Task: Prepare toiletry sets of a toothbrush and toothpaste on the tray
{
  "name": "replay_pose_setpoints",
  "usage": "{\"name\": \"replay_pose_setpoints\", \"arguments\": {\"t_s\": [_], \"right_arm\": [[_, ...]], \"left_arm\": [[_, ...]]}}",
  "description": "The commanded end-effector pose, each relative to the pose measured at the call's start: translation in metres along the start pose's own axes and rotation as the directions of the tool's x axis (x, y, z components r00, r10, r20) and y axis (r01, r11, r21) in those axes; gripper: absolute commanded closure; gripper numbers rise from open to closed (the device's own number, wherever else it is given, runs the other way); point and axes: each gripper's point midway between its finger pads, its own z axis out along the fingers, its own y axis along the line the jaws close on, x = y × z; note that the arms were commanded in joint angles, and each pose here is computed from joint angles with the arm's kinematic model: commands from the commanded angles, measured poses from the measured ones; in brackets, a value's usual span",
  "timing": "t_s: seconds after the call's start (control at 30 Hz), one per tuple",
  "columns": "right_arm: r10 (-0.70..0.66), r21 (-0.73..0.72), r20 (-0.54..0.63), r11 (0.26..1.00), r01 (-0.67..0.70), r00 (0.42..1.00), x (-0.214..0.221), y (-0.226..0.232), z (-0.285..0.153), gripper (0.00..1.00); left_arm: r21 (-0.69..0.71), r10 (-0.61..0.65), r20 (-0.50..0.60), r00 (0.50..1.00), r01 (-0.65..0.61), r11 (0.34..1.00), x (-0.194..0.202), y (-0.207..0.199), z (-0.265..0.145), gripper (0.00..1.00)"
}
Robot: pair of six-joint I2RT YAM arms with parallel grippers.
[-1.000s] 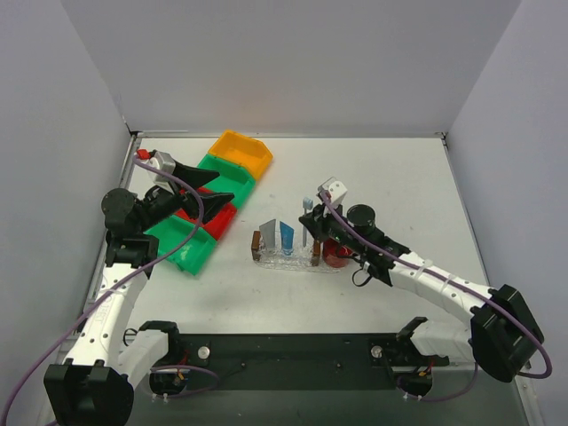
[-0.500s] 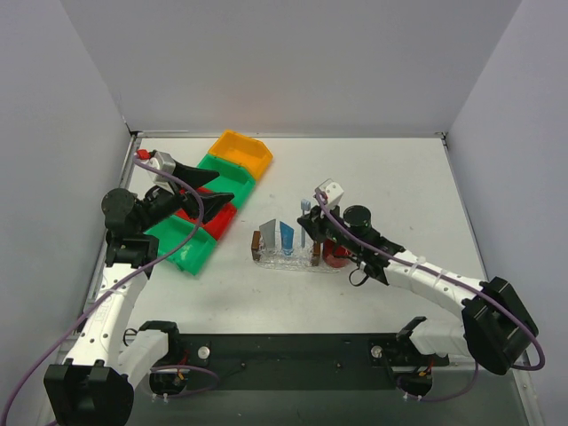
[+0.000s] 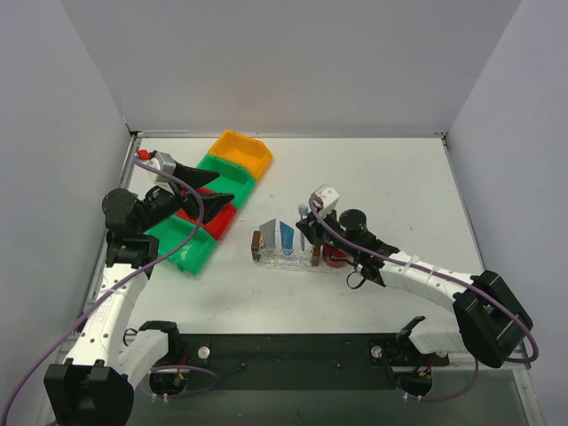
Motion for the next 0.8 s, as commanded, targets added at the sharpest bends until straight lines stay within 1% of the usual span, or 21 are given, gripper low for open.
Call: {"name": "replay_pose_setpoints", "arguments": {"t_s": [0.0,0.77], "right_arm": [[-0.022,-0.007,0.089,1.0,0.023,0.996,-0.02,0.003,0.005,1.0],[-0.033,0.0,0.062,0.999,0.033,0.998,-0.002,0.003,0.012,1.0]], "left_arm": [[0.003,0.024,0.007,1.0,-0.024,1.0,-0.002,-0.002,-0.003,0.13],[0.011,0.025,-0.002,1.0,-0.025,1.0,0.003,-0.003,-0.004,0.13]]}}
